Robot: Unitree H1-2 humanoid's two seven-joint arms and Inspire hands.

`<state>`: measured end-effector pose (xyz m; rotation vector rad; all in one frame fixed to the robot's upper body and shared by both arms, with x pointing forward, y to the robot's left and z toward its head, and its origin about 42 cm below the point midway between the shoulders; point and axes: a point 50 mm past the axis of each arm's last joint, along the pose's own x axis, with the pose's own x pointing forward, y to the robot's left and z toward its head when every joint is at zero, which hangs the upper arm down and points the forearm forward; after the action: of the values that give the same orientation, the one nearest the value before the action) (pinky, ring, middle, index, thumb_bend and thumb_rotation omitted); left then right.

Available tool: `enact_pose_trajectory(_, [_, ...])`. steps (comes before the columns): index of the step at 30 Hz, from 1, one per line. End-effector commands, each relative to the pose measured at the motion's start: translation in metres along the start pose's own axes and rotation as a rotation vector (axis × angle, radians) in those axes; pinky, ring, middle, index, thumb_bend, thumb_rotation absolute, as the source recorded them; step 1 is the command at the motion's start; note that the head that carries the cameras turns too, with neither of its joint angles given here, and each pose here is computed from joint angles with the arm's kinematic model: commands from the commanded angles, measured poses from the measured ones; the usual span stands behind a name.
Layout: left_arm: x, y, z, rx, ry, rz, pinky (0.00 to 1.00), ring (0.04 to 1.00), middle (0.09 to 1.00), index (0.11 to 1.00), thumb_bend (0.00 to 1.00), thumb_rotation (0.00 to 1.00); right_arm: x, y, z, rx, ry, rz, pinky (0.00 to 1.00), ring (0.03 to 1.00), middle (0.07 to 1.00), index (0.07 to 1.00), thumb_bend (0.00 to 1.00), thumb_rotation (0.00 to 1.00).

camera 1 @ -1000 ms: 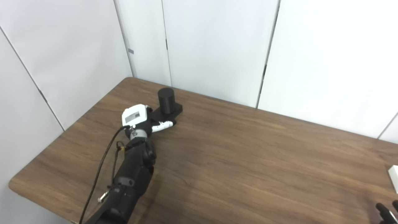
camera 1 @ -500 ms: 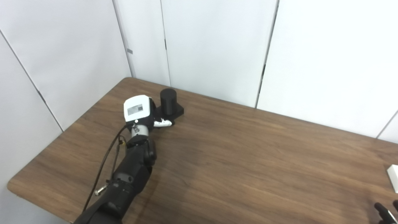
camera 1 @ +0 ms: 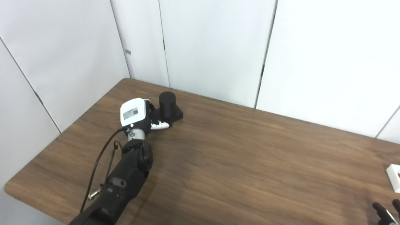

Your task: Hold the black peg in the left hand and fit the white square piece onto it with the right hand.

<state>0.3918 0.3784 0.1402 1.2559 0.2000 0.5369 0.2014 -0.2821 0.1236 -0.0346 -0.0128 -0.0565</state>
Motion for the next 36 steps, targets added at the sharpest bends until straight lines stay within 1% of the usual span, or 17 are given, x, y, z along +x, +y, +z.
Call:
enact_pose_trajectory(1, [0.009, 0.026, 0.009, -0.036, -0.054, 0.06, 0.75, 0.785, 0.686, 0.483, 0.52, 0.05, 0.003, 0.005, 0.004, 0.01, -0.029, -0.009, 1.0, 0.938, 0.853, 0.963, 0.63, 1.0])
enact_pose_trajectory(6, [-0.008, 0.04, 0.023, -0.103, -0.116, 0.045, 0.71, 0.776, 0.692, 0.484, 0.52, 0.05, 0.003, 0.006, 0.003, 0.021, -0.035, -0.001, 1.0, 0.946, 0.859, 0.965, 0.6, 1.0])
enact_pose_trajectory(9, [-0.025, 0.049, 0.033, -0.134, -0.168, 0.032, 0.67, 0.783, 0.702, 0.484, 0.51, 0.06, 0.003, 0.007, 0.004, 0.035, -0.037, -0.001, 1.0, 0.934, 0.851, 0.963, 0.57, 1.0])
enact_pose_trajectory(11, [-0.035, 0.054, 0.04, -0.147, -0.194, 0.017, 0.67, 0.788, 0.708, 0.485, 0.51, 0.06, 0.003, 0.008, 0.004, 0.032, -0.04, -0.002, 1.0, 0.929, 0.85, 0.963, 0.56, 1.0])
enact_pose_trajectory(15, [-0.067, 0.065, 0.057, -0.194, -0.268, -0.017, 0.68, 0.8, 0.729, 0.487, 0.51, 0.06, 0.002, 0.009, 0.007, -0.012, -0.046, -0.001, 1.0, 0.927, 0.849, 0.972, 0.54, 1.0])
enact_pose_trajectory(17, [-0.085, 0.069, 0.065, -0.216, -0.299, -0.04, 0.68, 0.808, 0.734, 0.487, 0.51, 0.06, 0.001, 0.01, 0.01, -0.011, -0.052, 0.002, 1.0, 0.929, 0.855, 0.986, 0.49, 1.0])
enact_pose_trajectory(20, [-0.109, 0.073, 0.075, -0.253, -0.34, -0.076, 0.67, 0.806, 0.735, 0.487, 0.51, 0.06, -0.001, 0.011, 0.014, -0.022, -0.052, 0.002, 1.0, 0.939, 0.859, 0.996, 0.44, 1.0])
enact_pose_trajectory(24, [-0.143, 0.071, 0.086, -0.291, -0.411, -0.142, 0.68, 0.812, 0.745, 0.487, 0.51, 0.06, -0.003, 0.014, 0.018, -0.026, -0.048, -0.005, 1.0, 0.941, 0.85, 0.991, 0.42, 1.0])
enact_pose_trajectory(26, [-0.155, 0.068, 0.09, -0.301, -0.436, -0.17, 0.69, 0.816, 0.749, 0.487, 0.51, 0.06, -0.004, 0.015, 0.019, -0.03, -0.049, -0.009, 1.0, 0.945, 0.85, 0.985, 0.42, 1.0])
enact_pose_trajectory(28, [-0.17, 0.064, 0.093, -0.3, -0.48, -0.212, 0.71, 0.83, 0.756, 0.488, 0.51, 0.06, -0.004, 0.015, 0.019, -0.041, -0.049, -0.008, 1.0, 0.947, 0.85, 0.982, 0.41, 1.0])
enact_pose_trajectory(30, [-0.184, 0.06, 0.096, -0.306, -0.516, -0.242, 0.71, 0.829, 0.757, 0.488, 0.51, 0.06, -0.005, 0.015, 0.02, -0.048, -0.052, -0.008, 1.0, 0.946, 0.842, 0.974, 0.42, 1.0])
enact_pose_trajectory(36, [-0.219, 0.048, 0.102, -0.375, -0.577, -0.336, 0.7, 0.826, 0.754, 0.488, 0.51, 0.05, -0.007, 0.018, 0.02, -0.051, -0.058, -0.006, 1.0, 0.921, 0.83, 0.951, 0.43, 1.0])
